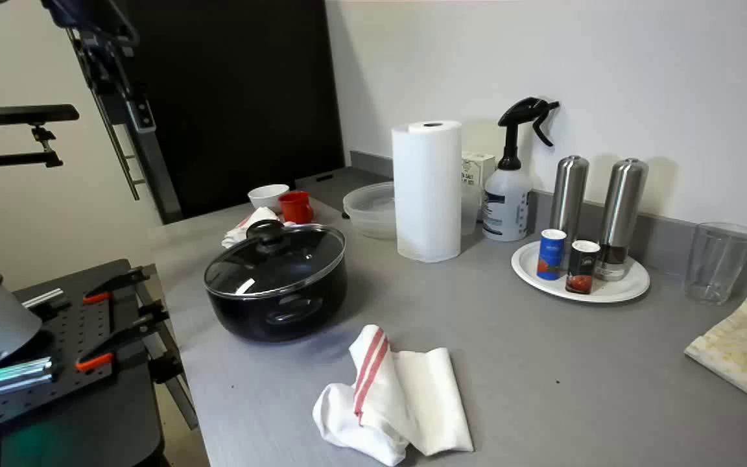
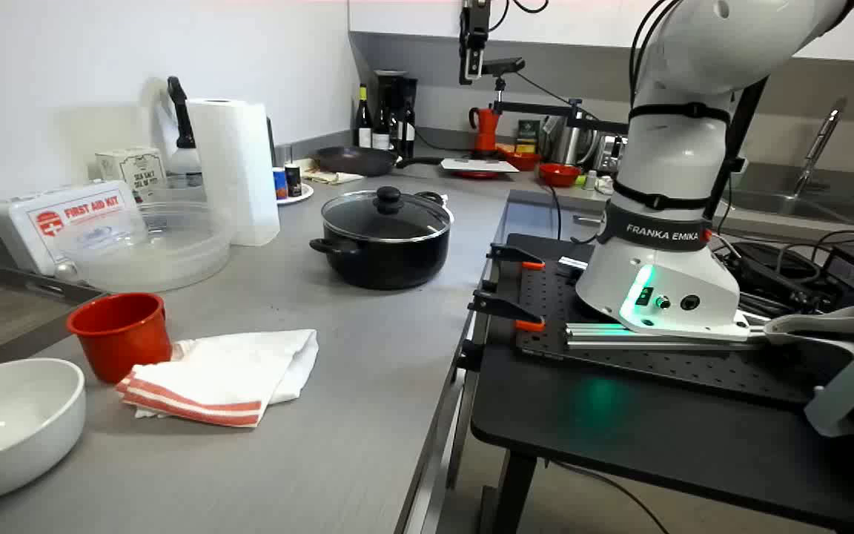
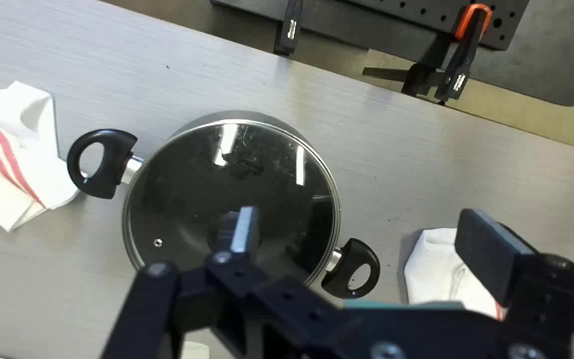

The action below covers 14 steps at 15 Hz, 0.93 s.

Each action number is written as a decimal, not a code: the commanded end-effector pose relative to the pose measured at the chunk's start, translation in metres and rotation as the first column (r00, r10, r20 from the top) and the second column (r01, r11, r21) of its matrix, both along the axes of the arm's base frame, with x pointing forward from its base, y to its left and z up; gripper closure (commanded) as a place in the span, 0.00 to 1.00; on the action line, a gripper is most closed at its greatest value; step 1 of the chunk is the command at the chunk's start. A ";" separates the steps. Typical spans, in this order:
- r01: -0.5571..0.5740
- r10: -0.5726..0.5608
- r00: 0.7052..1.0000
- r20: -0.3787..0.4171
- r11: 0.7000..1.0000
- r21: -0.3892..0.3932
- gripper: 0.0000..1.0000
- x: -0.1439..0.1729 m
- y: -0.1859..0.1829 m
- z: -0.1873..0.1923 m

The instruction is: Remove the glass lid from the black pot and put it on the table

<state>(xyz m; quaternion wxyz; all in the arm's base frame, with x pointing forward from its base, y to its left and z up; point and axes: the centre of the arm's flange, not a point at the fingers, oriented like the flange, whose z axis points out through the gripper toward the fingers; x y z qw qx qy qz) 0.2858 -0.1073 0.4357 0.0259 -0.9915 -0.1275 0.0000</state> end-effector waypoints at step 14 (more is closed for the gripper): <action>0.047 -0.047 0.999 0.018 0.998 -0.033 0.00 0.042 0.003 -0.018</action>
